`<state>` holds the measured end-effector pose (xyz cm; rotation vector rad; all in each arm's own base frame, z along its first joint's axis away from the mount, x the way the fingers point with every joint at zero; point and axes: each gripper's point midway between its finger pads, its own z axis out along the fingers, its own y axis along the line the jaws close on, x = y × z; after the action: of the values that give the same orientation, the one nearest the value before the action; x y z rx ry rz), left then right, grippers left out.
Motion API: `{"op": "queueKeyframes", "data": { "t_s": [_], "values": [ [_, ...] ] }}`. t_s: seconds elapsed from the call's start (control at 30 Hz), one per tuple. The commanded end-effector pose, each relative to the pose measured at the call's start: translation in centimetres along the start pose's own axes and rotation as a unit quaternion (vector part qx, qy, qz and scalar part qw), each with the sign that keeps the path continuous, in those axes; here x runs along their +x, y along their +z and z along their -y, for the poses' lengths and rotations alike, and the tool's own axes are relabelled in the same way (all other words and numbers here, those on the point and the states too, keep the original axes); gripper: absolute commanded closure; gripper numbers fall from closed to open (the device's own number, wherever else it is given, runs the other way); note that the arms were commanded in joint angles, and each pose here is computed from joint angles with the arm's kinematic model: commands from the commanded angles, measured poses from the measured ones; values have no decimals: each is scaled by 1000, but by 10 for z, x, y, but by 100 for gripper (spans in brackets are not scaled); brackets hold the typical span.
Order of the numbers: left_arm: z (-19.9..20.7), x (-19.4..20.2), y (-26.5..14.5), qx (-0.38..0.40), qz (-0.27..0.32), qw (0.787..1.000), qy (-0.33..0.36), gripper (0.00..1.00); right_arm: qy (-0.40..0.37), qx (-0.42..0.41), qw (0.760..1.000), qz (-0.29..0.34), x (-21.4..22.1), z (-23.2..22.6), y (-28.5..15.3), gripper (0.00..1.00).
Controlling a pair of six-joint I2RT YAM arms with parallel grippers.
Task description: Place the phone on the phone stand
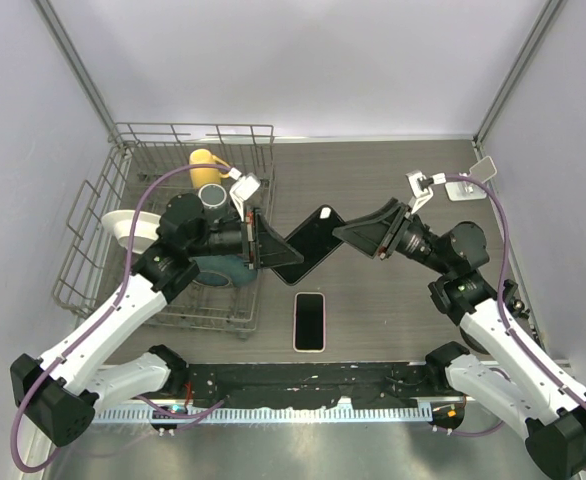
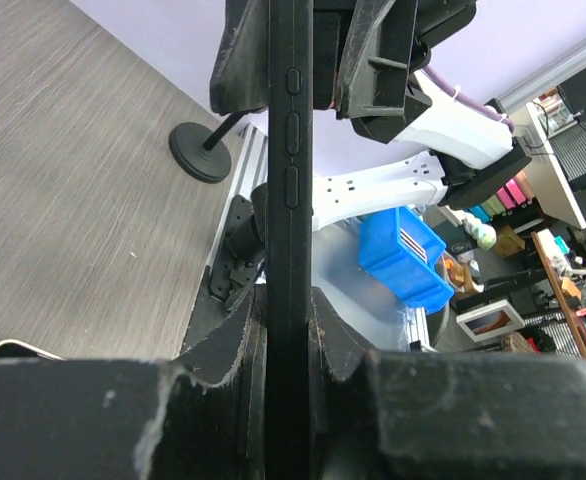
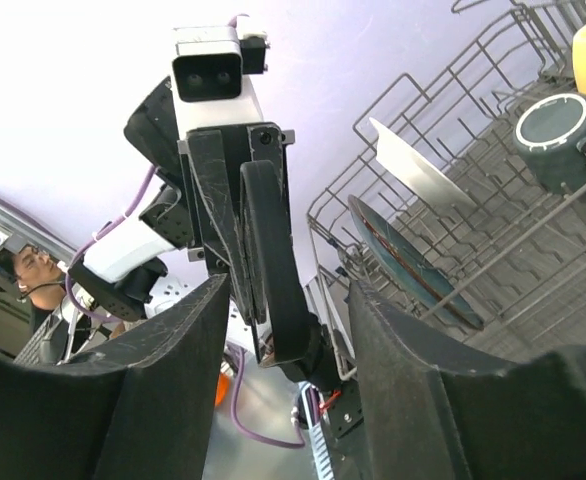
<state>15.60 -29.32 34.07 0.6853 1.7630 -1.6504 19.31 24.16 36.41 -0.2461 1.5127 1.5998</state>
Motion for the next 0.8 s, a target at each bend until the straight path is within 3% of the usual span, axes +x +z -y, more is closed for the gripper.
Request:
{"op": "queueKeyframes", "data": {
  "t_s": [0.0,0.2,0.53,0.6,0.67,0.77],
  "values": [
    [25,-22,-3,36,43,997,43,100,-27,-47,997,50,-22,-28,-2,49],
    [28,-23,-2,45,45,997,44,100,-32,-60,997,47,-23,-34,-1,61],
    [34,-27,-1,61,48,996,43,100,-18,-72,996,41,-22,-33,3,70],
    [33,-28,0,61,48,996,40,100,-17,-83,996,43,-22,-36,3,76],
    [35,-28,0,64,49,996,41,100,-3,-85,996,39,-21,-34,5,89],
    [35,-29,0,66,48,996,39,100,6,-96,995,37,-21,-35,6,92]
  ]
}}
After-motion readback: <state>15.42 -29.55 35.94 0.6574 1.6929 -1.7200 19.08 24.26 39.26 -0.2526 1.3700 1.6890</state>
